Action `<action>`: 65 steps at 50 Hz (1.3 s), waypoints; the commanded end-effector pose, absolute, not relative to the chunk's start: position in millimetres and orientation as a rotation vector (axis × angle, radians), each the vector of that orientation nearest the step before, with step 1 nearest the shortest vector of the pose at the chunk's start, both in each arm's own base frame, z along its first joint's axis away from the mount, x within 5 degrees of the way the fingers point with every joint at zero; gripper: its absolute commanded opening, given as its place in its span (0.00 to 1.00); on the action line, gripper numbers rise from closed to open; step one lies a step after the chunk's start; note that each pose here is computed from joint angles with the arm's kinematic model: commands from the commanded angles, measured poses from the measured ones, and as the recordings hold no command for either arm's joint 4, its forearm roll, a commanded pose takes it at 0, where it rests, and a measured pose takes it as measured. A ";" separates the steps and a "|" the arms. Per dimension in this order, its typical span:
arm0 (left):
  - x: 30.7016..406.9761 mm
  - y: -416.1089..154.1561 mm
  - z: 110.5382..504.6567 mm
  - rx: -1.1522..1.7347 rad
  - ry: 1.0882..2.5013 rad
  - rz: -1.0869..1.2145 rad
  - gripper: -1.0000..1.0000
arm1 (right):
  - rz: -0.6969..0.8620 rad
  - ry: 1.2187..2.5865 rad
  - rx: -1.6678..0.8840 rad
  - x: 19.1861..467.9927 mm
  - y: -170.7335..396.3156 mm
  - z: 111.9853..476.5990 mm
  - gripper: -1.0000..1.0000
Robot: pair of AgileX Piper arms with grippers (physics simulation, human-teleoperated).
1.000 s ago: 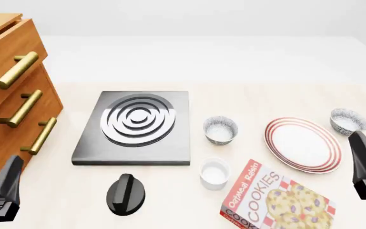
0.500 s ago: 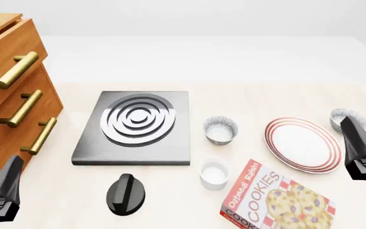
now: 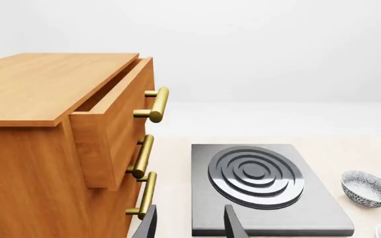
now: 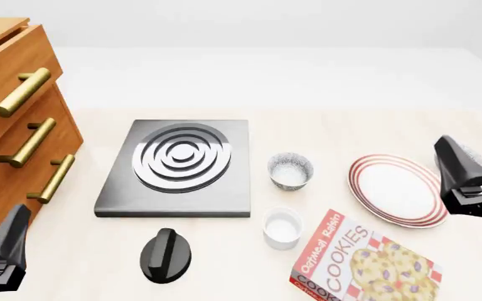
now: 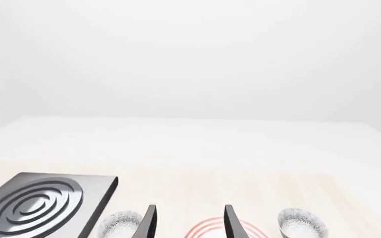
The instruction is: Pick the akita bowl next to the plate and place it on the plate.
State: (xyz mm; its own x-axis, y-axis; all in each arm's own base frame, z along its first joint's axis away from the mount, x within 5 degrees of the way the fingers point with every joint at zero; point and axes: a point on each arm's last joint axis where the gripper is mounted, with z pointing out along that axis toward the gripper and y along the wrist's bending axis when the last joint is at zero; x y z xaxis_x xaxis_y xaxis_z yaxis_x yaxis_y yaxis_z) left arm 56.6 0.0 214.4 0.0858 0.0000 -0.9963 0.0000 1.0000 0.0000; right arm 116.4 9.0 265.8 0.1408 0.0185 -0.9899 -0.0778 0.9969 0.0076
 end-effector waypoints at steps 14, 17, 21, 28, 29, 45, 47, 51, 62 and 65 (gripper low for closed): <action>56.6 0.0 214.4 0.000 1.485 0.000 1.00 | 0.063 1.431 -0.047 141.1 10.1 269.2 1.00; 56.6 0.0 214.4 0.000 1.485 0.000 1.00 | 0.063 1.433 -0.050 143.0 10.5 268.3 1.00; 56.6 0.0 214.4 0.000 1.485 0.000 1.00 | 0.059 1.435 -0.049 146.6 10.3 267.9 1.00; 56.6 0.0 214.4 0.000 1.485 0.000 1.00 | 0.053 1.440 -0.045 153.5 9.7 267.2 1.00; 56.6 0.0 214.4 0.000 1.485 0.000 1.00 | 0.051 1.440 -0.043 155.3 9.5 267.9 1.00; 56.6 0.0 214.4 0.000 1.485 0.000 1.00 | 0.037 1.447 -0.041 171.9 8.8 268.3 1.00; 56.6 0.0 214.4 0.000 1.485 0.000 1.00 | 0.036 1.449 -0.042 174.4 8.9 267.4 1.00; 56.6 0.0 214.4 0.000 1.485 0.000 1.00 | 0.030 1.454 -0.042 180.9 8.5 266.4 1.00; 56.6 0.0 214.4 0.000 1.485 0.000 1.00 | 0.023 1.457 -0.042 192.0 8.2 267.5 1.00; 56.6 0.0 214.4 0.000 1.485 0.000 1.00 | 0.022 1.458 -0.045 194.5 8.6 267.8 1.00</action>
State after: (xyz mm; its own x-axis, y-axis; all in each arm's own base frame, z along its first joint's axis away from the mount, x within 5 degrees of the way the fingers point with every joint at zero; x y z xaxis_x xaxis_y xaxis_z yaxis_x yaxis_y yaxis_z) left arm 56.6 0.0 214.4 0.0858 0.0000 -0.9963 0.0000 1.0000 0.0000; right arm 184.9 8.5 267.4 0.1159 -0.0073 -0.9932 -0.0446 0.9989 -0.0126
